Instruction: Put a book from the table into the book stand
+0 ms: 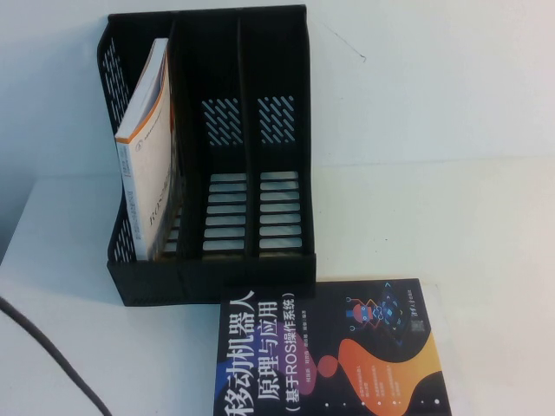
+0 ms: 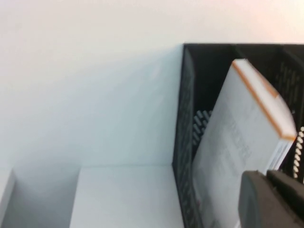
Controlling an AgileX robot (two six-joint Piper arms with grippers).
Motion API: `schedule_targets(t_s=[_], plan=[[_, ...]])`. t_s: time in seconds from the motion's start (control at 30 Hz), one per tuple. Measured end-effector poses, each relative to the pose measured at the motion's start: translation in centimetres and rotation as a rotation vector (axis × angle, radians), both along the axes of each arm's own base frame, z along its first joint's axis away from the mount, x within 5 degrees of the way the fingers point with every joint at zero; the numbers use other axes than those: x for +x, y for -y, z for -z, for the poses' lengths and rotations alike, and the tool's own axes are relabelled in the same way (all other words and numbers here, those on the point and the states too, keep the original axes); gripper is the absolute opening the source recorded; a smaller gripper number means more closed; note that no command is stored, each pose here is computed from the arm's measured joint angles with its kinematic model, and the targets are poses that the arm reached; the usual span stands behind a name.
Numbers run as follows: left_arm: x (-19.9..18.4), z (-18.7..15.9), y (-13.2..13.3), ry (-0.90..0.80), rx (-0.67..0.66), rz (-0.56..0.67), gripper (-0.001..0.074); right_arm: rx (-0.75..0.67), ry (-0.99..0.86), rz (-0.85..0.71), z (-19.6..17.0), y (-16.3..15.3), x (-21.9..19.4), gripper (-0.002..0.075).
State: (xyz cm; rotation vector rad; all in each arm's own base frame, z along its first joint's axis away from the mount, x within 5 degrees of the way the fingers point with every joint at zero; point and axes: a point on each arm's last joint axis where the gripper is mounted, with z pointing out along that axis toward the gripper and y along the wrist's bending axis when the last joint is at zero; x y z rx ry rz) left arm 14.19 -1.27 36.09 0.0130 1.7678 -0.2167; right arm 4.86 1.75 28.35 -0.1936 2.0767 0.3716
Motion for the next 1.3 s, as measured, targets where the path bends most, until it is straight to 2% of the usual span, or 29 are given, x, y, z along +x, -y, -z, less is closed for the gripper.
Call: schedule_targets(t_s=[0.27, 0.5, 0.63, 1.1, 1.2, 1.3], plan=[[-4.3, 5.2, -0.3, 0.078, -0.054, -0.056, -0.0001, 0.035, 0.011, -0.019, 3.4, -0.5, 0.4, -0.0001], [-6.6, 10.4, 0.1, 0.04, -0.286, -0.046, -0.0001, 0.041, 0.019, -0.021, 3.5, -0.6, 0.5, -0.0001], [-7.5, 13.0, 0.3, 0.024, -0.309, -0.044, -0.0001, 0.038, 0.007, -0.02, 3.6, -0.6, 0.5, -0.0001], [-8.1, 13.8, 0.4, 0.056, -0.339, -0.035, -0.0001, 0.051, -0.002, -0.023, 3.7, -0.6, 0.4, -0.0001], [-8.3, 14.3, 0.4, 0.061, -0.367, -0.031, -0.0001, 0.045, -0.022, -0.024, 4.9, -0.7, 0.5, -0.0001], [-8.4, 15.0, 0.2, 0.083, -0.287, -0.049, -0.0001, 0.049, -0.079, -0.024, 6.8, -0.9, 0.5, -0.0001]])
